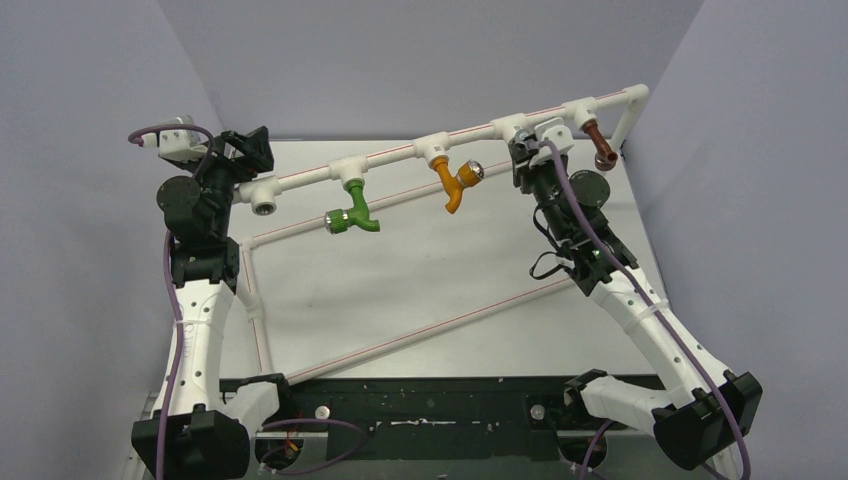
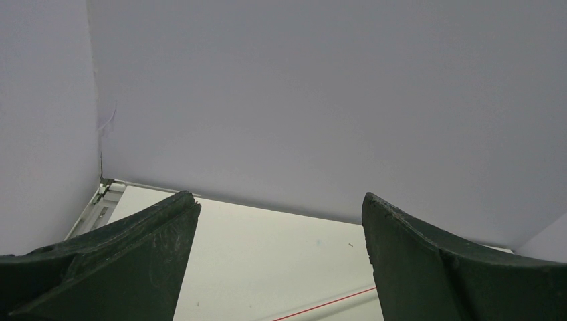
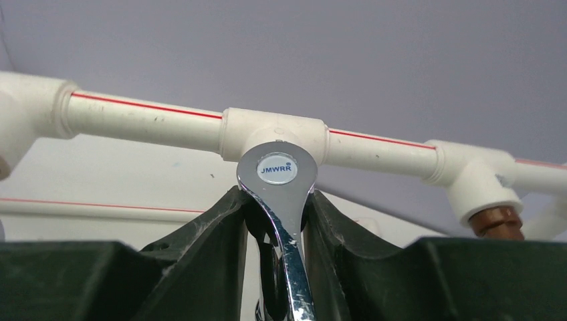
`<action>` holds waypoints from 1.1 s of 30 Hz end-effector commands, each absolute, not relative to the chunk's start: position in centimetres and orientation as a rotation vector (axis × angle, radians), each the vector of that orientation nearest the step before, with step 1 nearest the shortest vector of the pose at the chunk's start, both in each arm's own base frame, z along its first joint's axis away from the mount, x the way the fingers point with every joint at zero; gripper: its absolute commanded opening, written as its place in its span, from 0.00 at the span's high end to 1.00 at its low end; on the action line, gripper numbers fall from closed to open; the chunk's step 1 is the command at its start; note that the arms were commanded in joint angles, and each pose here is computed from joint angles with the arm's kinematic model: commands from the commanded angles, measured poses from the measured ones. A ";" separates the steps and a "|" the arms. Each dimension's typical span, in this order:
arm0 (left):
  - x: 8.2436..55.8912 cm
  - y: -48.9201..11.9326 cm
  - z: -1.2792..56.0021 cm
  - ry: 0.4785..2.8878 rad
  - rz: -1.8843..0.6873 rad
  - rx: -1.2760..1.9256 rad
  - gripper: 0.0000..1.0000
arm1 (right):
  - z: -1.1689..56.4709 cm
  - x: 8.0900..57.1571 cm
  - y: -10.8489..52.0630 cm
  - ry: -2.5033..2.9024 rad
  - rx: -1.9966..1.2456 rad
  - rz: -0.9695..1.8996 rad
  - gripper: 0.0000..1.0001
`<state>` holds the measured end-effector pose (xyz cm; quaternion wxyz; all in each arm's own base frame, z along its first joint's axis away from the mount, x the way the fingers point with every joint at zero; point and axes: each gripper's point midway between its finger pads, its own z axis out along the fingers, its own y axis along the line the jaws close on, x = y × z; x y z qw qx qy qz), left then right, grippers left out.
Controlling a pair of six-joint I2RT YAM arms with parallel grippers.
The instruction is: Install the water faucets
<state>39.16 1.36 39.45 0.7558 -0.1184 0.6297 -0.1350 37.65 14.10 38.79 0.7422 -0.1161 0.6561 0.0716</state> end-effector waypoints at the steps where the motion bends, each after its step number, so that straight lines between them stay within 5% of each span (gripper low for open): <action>1: 39.3 1.3 24.9 1.813 -0.312 -0.380 0.10 | 44.0 36.5 12.9 1.318 0.210 0.512 1.00; 18: 39.3 1.0 25.0 1.808 -0.333 -0.376 0.10 | 41.6 35.1 13.8 1.248 0.989 1.253 1.00; 29: 39.2 1.0 25.0 1.806 -0.333 -0.377 0.10 | 41.2 34.6 14.9 1.239 1.204 1.462 1.00; 31: 39.2 1.0 25.1 1.806 -0.333 -0.377 0.10 | 41.0 34.4 14.9 1.247 1.194 1.462 0.91; 33: 39.2 1.0 25.1 1.805 -0.334 -0.377 0.10 | 40.5 34.2 14.9 1.257 1.188 1.451 0.72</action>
